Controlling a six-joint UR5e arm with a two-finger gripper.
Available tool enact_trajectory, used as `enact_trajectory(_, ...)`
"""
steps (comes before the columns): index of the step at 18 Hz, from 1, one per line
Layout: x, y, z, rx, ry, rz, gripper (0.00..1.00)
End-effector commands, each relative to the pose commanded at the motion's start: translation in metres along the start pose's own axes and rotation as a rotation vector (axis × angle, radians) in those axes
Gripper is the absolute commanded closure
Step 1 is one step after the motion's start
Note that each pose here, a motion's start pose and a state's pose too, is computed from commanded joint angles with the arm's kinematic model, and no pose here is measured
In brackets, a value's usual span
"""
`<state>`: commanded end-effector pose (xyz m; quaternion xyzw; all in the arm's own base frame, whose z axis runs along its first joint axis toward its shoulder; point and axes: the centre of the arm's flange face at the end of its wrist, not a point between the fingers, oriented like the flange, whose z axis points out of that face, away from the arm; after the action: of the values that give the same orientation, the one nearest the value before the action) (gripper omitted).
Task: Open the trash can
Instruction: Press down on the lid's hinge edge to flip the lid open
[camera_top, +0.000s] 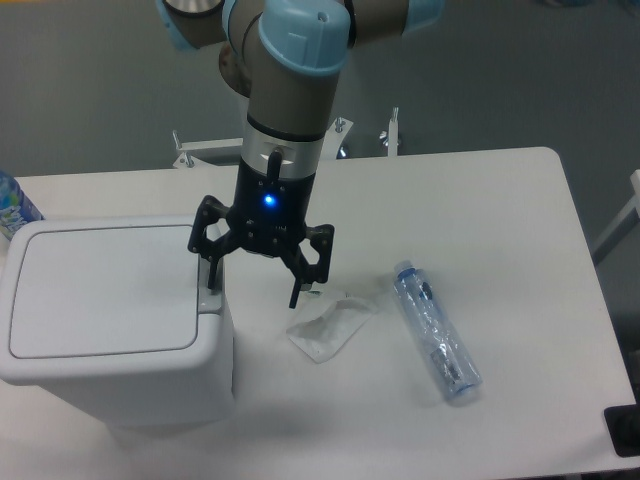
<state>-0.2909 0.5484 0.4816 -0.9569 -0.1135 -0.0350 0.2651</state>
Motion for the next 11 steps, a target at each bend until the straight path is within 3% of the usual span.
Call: enact_trajectory(11, -0.0014, 0.0002, 0.0026, 0.015, -0.011, 0.009, 0.0)
